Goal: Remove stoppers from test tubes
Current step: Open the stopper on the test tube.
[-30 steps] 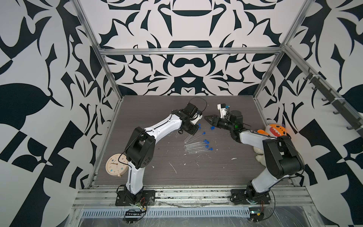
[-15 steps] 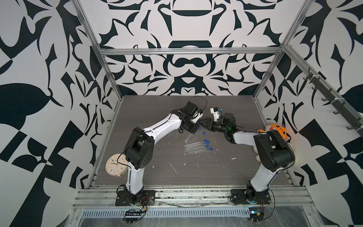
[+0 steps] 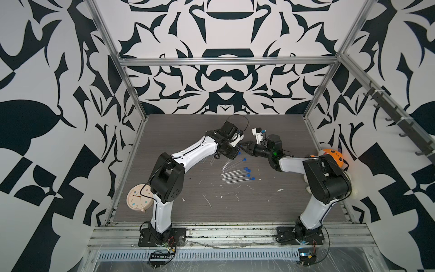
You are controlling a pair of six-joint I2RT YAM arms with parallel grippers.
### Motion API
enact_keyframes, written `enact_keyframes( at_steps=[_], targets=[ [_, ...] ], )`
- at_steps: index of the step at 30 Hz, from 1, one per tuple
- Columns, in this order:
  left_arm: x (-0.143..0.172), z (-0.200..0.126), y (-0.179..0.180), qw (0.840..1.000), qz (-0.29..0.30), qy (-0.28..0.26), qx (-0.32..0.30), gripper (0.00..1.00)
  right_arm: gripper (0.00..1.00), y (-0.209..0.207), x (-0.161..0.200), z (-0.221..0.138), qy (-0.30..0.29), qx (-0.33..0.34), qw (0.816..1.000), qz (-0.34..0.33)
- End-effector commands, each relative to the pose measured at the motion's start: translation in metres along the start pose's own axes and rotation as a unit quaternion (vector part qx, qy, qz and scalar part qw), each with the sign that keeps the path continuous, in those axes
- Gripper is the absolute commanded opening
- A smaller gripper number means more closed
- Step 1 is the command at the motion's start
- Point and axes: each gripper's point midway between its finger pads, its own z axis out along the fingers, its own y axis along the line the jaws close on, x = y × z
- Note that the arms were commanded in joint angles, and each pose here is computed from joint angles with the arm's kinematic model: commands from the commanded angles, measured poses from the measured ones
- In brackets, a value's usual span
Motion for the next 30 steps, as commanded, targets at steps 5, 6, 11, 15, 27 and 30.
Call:
enact_keyframes(
  at_steps=[5, 6, 11, 15, 27, 30],
  targets=[
    [-0.012, -0.016, -0.004, 1.000, 0.014, -0.019, 0.000, 0.00, 0.10, 0.027, -0.019, 0.000, -0.017, -0.023, 0.999, -0.044],
    [-0.011, -0.015, -0.004, 1.000, 0.014, -0.018, -0.002, 0.00, 0.07, 0.026, -0.019, -0.001, -0.018, -0.019, 0.999, -0.046],
    [-0.003, -0.011, -0.002, 1.000, 0.015, -0.006, -0.003, 0.00, 0.00, 0.023, -0.029, -0.004, -0.031, -0.008, 0.999, -0.044],
    [0.002, -0.010, -0.001, 1.000, 0.014, -0.001, -0.004, 0.00, 0.00, 0.025, -0.037, -0.006, -0.041, -0.008, 0.998, -0.043],
    [0.011, -0.007, 0.000, 1.000, 0.013, 0.008, -0.007, 0.00, 0.00, 0.020, -0.061, -0.020, -0.072, 0.003, 0.997, -0.040],
    [0.012, -0.007, 0.000, 1.000, 0.013, 0.009, -0.007, 0.00, 0.00, 0.017, -0.064, -0.022, -0.077, 0.017, 0.996, -0.046]
  ],
)
